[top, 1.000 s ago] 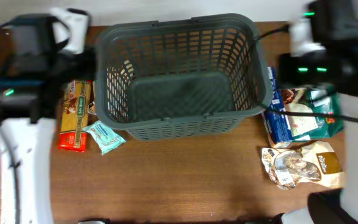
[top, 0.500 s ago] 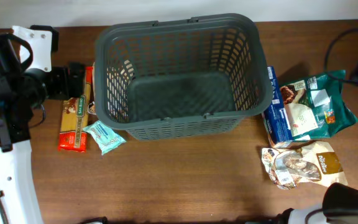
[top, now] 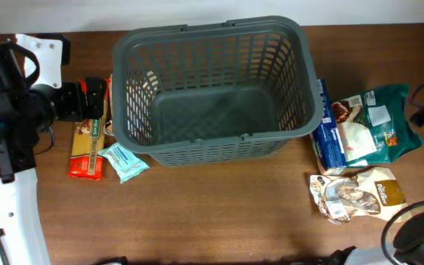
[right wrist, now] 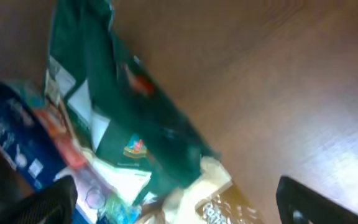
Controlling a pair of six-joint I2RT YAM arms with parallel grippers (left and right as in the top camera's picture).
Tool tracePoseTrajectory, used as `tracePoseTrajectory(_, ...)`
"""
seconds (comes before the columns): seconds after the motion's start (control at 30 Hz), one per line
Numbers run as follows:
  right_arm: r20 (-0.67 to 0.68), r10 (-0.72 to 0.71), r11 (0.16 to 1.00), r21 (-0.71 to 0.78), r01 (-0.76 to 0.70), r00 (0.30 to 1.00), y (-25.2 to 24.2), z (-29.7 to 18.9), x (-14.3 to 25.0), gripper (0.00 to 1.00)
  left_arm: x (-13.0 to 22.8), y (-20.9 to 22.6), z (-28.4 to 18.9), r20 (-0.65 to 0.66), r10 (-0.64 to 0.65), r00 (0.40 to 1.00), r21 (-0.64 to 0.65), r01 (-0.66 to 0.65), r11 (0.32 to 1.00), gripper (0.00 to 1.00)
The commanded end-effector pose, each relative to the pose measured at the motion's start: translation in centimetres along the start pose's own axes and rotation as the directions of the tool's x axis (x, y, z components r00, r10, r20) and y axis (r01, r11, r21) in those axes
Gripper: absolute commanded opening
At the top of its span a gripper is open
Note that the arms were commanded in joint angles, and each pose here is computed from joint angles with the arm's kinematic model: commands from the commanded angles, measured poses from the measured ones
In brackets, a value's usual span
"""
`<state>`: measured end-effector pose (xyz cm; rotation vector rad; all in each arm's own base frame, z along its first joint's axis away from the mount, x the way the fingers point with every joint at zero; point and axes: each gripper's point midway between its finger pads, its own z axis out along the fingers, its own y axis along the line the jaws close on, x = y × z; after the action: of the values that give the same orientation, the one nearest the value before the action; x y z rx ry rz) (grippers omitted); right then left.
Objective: Pack container
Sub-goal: 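Grasp the green pouch with the right gripper and lift it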
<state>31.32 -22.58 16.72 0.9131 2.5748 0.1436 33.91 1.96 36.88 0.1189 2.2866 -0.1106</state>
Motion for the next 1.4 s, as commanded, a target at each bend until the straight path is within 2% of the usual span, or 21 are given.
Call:
tracePoseTrajectory(0.0, -0.012, -0.048, 0.989, -0.140, 0.045, 0.999, 1.2, 2.5, 1.5, 0.99, -0.4, -0.2, -0.8, 0.024, -0.006, 1.000, 0.007, 0.006, 1.000, 0.99)
tracePoseTrajectory(0.1, -0.002, -0.053, 0.985, -0.163, 0.052, 0.999, 1.1, 4.9, 2.5, 0.99, -0.4, -0.2, -0.8, 0.024, -0.006, 1.000, 0.007, 0.006, 1.000, 0.99)
tracePoseTrajectory(0.2, 0.027, -0.104, 0.954, -0.280, 0.108, 0.994, 2.7, 6.3, 3.5, 0.99, -0.4, -0.2, -0.8, 0.024, -0.006, 1.000, 0.007, 0.006, 1.000, 0.99)
tracePoseTrajectory(0.4, 0.101, -0.156, 0.941, -0.288, 0.179, 0.983, 3.1, 9.6, 4.4, 0.99, -0.4, -0.2, -0.8, 0.024, -0.006, 1.000, 0.007, 0.006, 1.000, 0.99)
tracePoseTrajectory(0.53, 0.100, -0.199, 0.927, -0.304, 0.220, 0.975, 4.5, 11.2, 4.9, 0.99, -0.4, -0.2, -0.8, 0.024, -0.006, 1.000, 0.007, 0.006, 1.000, 0.99)
tracePoseTrajectory(0.57, 0.095, -0.210, 0.923, -0.309, 0.229, 0.973, 5.0, 11.6, 5.1, 0.94, -0.4, -0.2, -0.8, 0.024, -0.006, 1.000, 0.007, 0.006, 1.000, 0.99)
tracePoseTrajectory(0.6, 0.092, -0.219, 0.919, -0.314, 0.237, 0.971, 5.4, 11.9, 5.2, 0.74, -0.4, -0.2, -0.8, 0.024, -0.006, 1.000, 0.007, 0.006, 1.000, 0.99)
tracePoseTrajectory(0.63, 0.089, -0.228, 0.916, -0.319, 0.245, 0.970, 5.7, 12.1, 5.3, 0.47, -0.4, -0.2, -0.8, 0.024, -0.006, 1.000, 0.007, 0.006, 1.000, 0.99)
tracePoseTrajectory(0.67, 0.086, -0.234, 0.913, -0.322, 0.250, 0.968, 6.0, 12.2, 5.5, 0.28, -0.4, -0.2, -0.8, 0.024, -0.006, 1.000, 0.007, 0.006, 1.000, 0.99)
tracePoseTrajectory(0.7, 0.085, -0.239, 0.911, -0.324, 0.254, 0.967, 6.3, 12.2, 5.5, 0.11, -0.4, -0.2, -0.8, 0.024, -0.006, 1.000, 0.007, 0.006, 1.000, 0.99)
tracePoseTrajectory(0.73, 0.085, -0.240, 0.910, -0.327, 0.254, 0.967, 6.5, 12.2, 5.5, 0.04, -0.4, -0.2, -0.8, 0.024, -0.006, 1.000, 0.007, 0.006, 1.000, 0.99)
tracePoseTrajectory(0.87, 0.099, -0.225, 0.895, -0.373, 0.245, 0.969, 7.7, 11.0, 4.6, 0.04, -0.4, -0.2, -0.8, 0.024, -0.006, 1.000, 0.007, 0.006, 1.000, 0.99)
tracePoseTrajectory(1.0, 0.137, -0.228, 0.869, -0.418, 0.265, 0.964, 9.5, 7.5, 2.1, 0.04, -0.4, -0.2, -0.8, 0.024, -0.006, 1.000, 0.007, 0.006, 1.000, 0.99)
tracePoseTrajectory(1.2, 0.214, -0.253, 0.856, -0.404, 0.321, 0.944, 11.9, -1.2, -2.3, 0.04, -0.4, -0.2, -0.8, 0.024, -0.006, 1.000, 0.007, 0.006, 1.000, 0.99)
tracePoseTrajectory(1.37, 0.305, -0.273, 0.842, -0.383, 0.380, 0.912, 14.1, -9.5, -4.3, 0.03, -0.4, -0.2, -0.8, 0.024, -0.006, 1.000, 0.007, 0.006, 1.000, 0.99)
